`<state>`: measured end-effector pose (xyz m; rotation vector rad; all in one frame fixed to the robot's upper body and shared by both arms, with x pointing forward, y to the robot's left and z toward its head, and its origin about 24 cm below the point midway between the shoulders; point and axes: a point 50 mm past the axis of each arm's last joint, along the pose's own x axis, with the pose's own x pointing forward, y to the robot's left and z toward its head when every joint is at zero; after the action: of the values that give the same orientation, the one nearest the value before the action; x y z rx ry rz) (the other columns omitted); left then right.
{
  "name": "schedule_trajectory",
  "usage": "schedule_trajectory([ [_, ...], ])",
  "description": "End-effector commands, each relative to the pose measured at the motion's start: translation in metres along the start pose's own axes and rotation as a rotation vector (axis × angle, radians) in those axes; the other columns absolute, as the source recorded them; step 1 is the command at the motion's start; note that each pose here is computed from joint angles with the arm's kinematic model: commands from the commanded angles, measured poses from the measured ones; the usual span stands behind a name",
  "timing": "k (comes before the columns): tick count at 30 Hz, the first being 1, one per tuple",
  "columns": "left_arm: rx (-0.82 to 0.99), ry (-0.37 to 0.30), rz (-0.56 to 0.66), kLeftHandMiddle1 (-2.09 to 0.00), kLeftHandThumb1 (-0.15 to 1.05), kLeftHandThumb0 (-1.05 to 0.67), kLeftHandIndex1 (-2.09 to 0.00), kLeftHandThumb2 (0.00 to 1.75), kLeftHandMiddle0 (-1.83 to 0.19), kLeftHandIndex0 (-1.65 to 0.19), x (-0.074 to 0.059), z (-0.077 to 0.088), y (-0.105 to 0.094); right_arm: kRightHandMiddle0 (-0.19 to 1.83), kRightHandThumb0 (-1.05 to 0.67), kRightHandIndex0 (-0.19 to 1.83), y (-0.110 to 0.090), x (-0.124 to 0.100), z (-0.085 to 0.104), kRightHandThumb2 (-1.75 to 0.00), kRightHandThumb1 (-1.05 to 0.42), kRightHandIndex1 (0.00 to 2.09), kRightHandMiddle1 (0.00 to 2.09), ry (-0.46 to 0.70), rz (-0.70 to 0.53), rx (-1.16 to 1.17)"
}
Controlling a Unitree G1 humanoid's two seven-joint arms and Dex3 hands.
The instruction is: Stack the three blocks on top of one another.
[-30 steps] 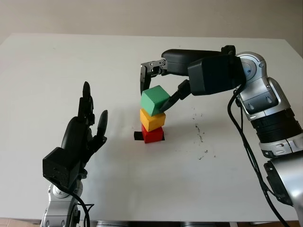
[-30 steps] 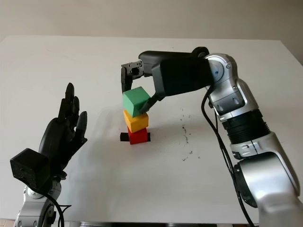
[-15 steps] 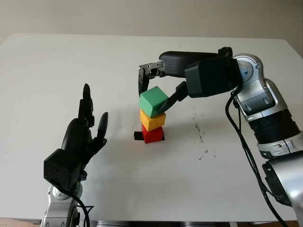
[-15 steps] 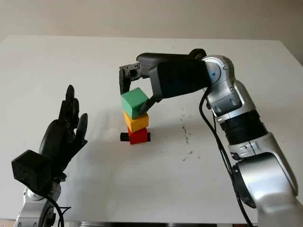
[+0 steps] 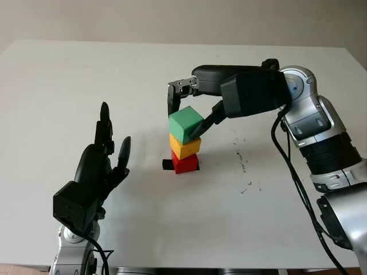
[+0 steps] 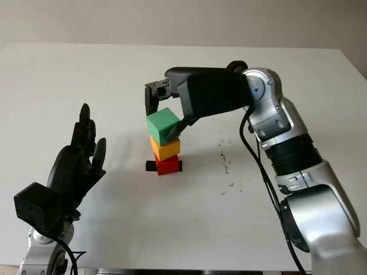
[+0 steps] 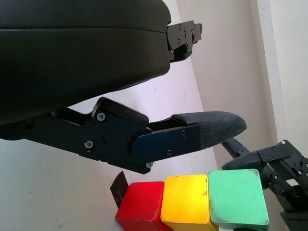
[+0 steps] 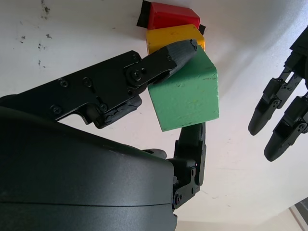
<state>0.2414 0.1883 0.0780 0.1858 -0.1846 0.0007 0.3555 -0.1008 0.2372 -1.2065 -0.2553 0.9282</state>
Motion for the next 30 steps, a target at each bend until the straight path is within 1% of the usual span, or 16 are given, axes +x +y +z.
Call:
schedule_trajectory([
  [1,-0.001,-0.009,0.001,0.00,1.05,-0.82,0.00,0.61,0.19,0.19,-0.001,0.002,-0.001,0.08,-0.62,0.22,-0.002,-0.001,0.002,-0.05,-0.90,0.01,1.04,-0.004,-0.004,-0.017],
  [2,-0.002,-0.010,0.001,0.00,1.05,-0.82,0.00,0.61,0.19,0.19,-0.001,0.002,-0.001,0.08,-0.62,0.20,-0.002,-0.001,0.002,-0.05,-0.90,0.01,0.98,-0.006,-0.004,-0.019],
  [11,-0.002,-0.009,-0.003,0.00,1.05,-0.82,0.00,0.61,0.19,0.19,0.000,0.001,0.001,0.00,-0.67,0.08,-0.003,-0.004,0.001,-0.06,-0.91,0.01,0.69,-0.001,0.016,-0.030],
  [15,0.004,-0.005,-0.006,0.00,1.05,-0.81,0.00,0.61,0.19,0.19,0.001,0.002,0.000,-0.01,-0.71,-0.05,-0.004,-0.007,0.002,-0.05,-0.91,0.02,0.31,-0.013,0.035,-0.065],
  [18,0.003,-0.012,-0.009,0.00,1.05,-0.81,0.00,0.61,0.19,0.19,0.001,0.002,0.000,-0.10,-0.78,-0.16,-0.006,-0.011,0.004,-0.05,-0.90,0.00,0.17,-0.029,0.050,-0.085],
  [20,0.000,-0.014,-0.009,0.00,1.05,-0.81,0.00,0.62,0.19,0.19,0.002,0.002,-0.001,-0.15,-0.82,-0.18,-0.009,-0.015,0.005,-0.06,-0.91,0.00,0.13,-0.034,0.050,-0.078],
  [21,0.001,-0.017,-0.010,0.00,1.05,-0.81,0.00,0.62,0.19,0.19,0.002,0.002,-0.001,-0.17,-0.86,-0.19,-0.011,-0.019,0.005,-0.06,-0.93,0.00,0.06,-0.039,0.040,-0.055],
  [24,-0.001,-0.018,-0.009,0.00,1.05,-0.81,0.00,0.61,0.19,0.19,0.002,0.002,-0.001,-0.19,-0.91,-0.19,-0.017,-0.030,0.001,-0.08,-0.99,0.00,0.01,-0.064,-0.027,0.031],
  [25,-0.004,-0.017,-0.009,0.00,1.05,-0.81,0.00,0.61,0.19,0.19,0.003,0.002,-0.002,-0.19,-0.94,-0.19,-0.018,-0.034,-0.001,-0.13,-1.02,0.00,0.00,-0.067,-0.054,0.055],
  [26,-0.007,-0.016,-0.008,0.00,1.05,-0.82,0.00,0.61,0.19,0.19,0.003,0.002,-0.001,-0.19,-0.95,-0.19,-0.019,-0.038,-0.004,-0.11,-1.03,0.00,0.00,-0.068,-0.089,0.084],
  [27,-0.009,-0.016,-0.007,0.00,1.05,-0.82,0.00,0.61,0.19,0.19,0.003,0.002,-0.001,-0.19,-0.96,-0.19,-0.019,-0.042,-0.008,-0.13,-1.04,0.00,0.00,-0.070,-0.129,0.135],
  [28,-0.008,-0.014,-0.005,0.00,1.05,-0.82,0.00,0.61,0.19,0.19,0.003,0.002,-0.001,-0.18,-0.96,-0.19,-0.019,-0.048,-0.016,-0.17,-1.04,0.01,0.01,-0.085,-0.198,0.222],
  [30,-0.007,-0.011,-0.003,0.00,1.05,-0.82,0.00,0.61,0.19,0.19,0.003,0.001,0.001,-0.19,-0.96,-0.19,-0.012,-0.055,-0.032,-0.24,-1.05,0.01,0.01,-0.126,-0.316,0.367],
])
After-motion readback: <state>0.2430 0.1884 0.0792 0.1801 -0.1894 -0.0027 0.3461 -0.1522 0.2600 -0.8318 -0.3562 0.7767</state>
